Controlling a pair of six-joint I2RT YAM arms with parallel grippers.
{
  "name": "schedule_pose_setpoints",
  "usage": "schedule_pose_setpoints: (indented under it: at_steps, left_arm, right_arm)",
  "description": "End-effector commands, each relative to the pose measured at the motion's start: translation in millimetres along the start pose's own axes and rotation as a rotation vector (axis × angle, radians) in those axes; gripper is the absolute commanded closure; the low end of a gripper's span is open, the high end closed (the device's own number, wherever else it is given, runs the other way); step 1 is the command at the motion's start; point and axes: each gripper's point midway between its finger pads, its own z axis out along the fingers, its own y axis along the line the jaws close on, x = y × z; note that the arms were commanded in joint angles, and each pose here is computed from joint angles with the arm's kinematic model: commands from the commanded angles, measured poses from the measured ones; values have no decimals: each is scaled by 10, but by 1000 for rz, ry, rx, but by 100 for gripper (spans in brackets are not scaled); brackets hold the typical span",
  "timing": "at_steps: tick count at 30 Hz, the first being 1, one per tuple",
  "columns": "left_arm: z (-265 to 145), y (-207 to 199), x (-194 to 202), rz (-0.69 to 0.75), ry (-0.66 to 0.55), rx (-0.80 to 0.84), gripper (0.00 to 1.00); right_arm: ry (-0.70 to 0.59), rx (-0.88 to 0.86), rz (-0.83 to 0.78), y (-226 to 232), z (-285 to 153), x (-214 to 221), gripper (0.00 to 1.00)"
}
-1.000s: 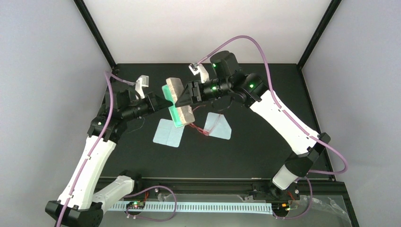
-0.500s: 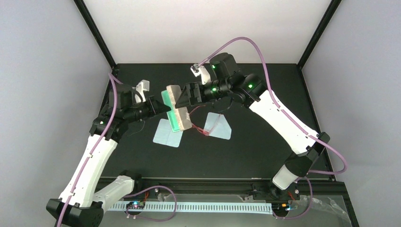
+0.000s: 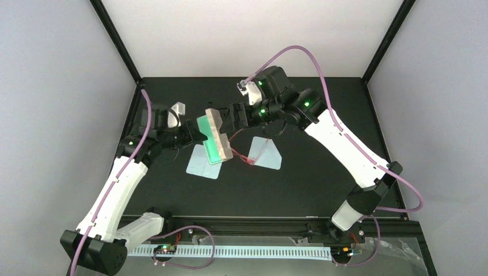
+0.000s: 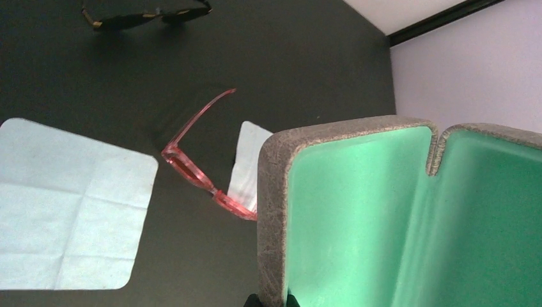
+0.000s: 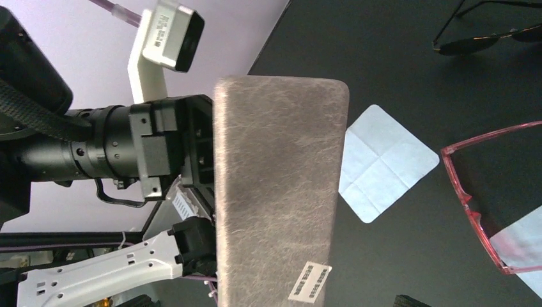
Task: Organize the sunglasses
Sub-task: Open the sunglasses case at the center of the board.
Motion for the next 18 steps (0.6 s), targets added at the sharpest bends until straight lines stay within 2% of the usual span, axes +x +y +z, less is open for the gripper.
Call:
schedule_pose_setpoints:
  at_steps: [1,5,11,18]
  left_arm:
    - [35,63,-3,-38,12,-48,99]
    - [75,117,38,-73,28,-110,98]
    - [70,157,92,-146,41,-206,99]
    - [143,169,206,-175,63,-283,98]
  right_arm:
    - [-12,47,-16,-20,-63,-13,0]
    - [-12,112,-30,-4,-50,-13,2]
    - [7,317,-28,-214,4,23,14]
    - [48,438,-107,-244,144,135,22]
